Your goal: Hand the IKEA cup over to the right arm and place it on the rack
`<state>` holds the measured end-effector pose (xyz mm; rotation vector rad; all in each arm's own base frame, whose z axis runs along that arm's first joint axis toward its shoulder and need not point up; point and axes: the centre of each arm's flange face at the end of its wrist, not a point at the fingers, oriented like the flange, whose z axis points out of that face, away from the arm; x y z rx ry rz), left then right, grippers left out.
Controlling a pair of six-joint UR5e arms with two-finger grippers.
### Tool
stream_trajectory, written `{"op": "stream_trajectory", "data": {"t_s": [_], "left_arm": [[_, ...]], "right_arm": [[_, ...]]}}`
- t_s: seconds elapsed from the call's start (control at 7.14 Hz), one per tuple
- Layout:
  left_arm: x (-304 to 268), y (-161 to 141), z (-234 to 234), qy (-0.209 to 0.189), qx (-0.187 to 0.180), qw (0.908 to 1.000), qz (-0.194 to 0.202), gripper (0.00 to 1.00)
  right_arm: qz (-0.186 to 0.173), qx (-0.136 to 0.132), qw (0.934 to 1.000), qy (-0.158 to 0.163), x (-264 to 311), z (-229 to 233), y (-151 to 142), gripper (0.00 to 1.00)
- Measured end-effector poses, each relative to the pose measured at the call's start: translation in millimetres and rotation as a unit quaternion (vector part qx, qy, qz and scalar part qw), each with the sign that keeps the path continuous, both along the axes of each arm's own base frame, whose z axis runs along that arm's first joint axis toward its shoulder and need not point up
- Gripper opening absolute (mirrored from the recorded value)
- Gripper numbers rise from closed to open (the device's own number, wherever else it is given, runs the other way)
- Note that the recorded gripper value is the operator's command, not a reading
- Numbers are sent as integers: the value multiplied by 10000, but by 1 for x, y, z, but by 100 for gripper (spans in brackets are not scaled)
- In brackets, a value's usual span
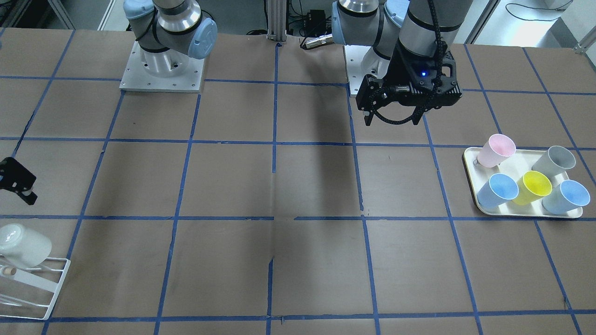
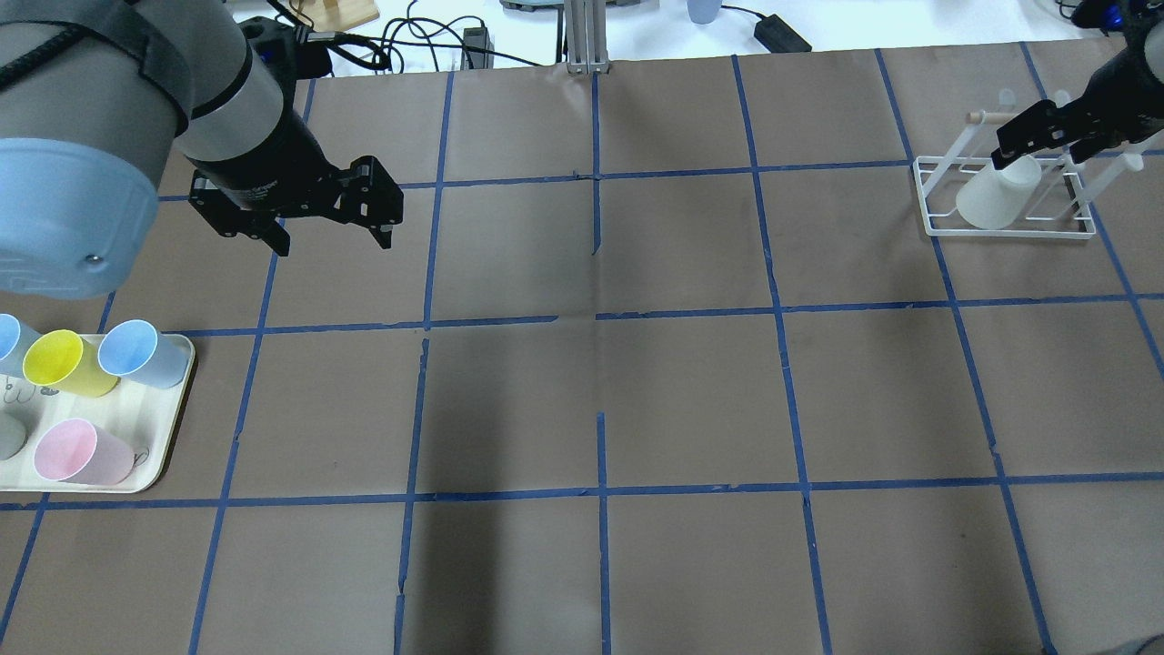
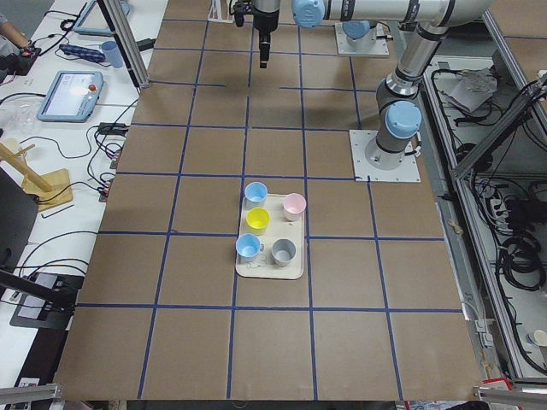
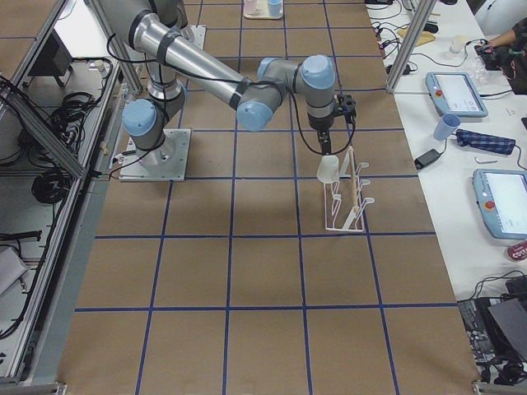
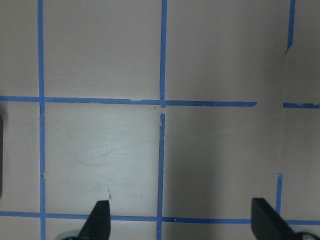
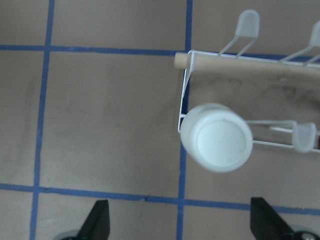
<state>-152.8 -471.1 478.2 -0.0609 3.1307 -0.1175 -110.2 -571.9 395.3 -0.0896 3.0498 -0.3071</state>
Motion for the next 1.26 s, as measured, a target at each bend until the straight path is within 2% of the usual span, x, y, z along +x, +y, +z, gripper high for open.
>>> {"op": "stream_trajectory", "data": {"t_s": [0.42,0.84,0.98,1.26], "left_arm": [[1,0,1,-7,-10,10000,0,100],[1,0,1,-4,-8,10000,-2,100],[1,0,1,-6,-8,10000,-2,100],[1,0,1,-3,-7,10000,-2,100]], "right_arm": [[-378,651,9971,143,91,50,50,100],[-749,1108,9910,62,154,86,129,100],[-826,1203,9893,43,167,86,149,100],[-865,1251,9883,67,190,86,161,100]]}}
